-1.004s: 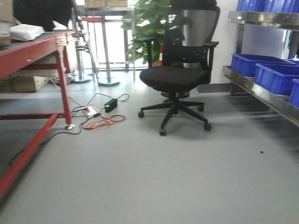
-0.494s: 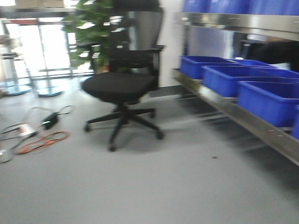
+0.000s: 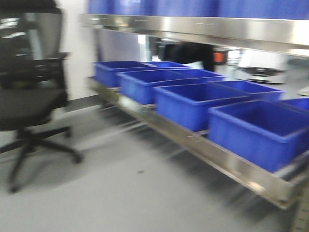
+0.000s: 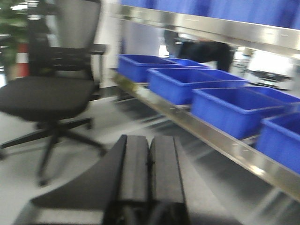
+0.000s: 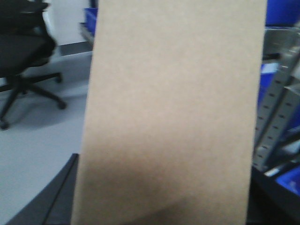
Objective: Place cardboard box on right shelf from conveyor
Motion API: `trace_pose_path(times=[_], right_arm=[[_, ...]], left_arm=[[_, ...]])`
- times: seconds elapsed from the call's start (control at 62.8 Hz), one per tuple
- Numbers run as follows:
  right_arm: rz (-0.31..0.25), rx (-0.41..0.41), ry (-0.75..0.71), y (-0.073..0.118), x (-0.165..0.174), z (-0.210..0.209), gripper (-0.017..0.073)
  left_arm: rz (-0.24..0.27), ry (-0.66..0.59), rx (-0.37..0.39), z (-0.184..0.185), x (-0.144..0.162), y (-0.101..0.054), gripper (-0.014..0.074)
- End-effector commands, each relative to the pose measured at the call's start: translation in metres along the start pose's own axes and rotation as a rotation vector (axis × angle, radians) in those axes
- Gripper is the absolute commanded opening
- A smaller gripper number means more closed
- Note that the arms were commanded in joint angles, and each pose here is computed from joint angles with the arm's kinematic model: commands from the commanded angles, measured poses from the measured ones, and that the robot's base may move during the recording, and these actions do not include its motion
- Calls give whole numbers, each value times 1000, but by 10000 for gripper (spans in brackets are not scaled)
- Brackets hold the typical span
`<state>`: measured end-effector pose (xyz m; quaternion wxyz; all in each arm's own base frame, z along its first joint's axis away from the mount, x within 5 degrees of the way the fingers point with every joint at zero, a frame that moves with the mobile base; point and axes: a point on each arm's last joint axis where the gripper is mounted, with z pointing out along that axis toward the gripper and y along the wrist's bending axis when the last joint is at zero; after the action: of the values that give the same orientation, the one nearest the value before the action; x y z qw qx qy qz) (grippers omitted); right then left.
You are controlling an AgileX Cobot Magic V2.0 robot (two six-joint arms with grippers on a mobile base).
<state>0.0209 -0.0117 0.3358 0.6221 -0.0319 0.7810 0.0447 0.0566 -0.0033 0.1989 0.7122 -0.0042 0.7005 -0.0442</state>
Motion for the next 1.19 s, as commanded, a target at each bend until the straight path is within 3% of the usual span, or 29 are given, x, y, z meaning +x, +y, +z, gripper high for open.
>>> trace_pose_path(times=[0.0,1.179], right_arm=[[-22,-3,-111,1,-16,-2,120],[-22,-3,-111,1,-16,-2,120]], left_arm=[[-11,-105,-2,-1,-10,0,-119],[-11,-105,-2,-1,-10,0,-119]])
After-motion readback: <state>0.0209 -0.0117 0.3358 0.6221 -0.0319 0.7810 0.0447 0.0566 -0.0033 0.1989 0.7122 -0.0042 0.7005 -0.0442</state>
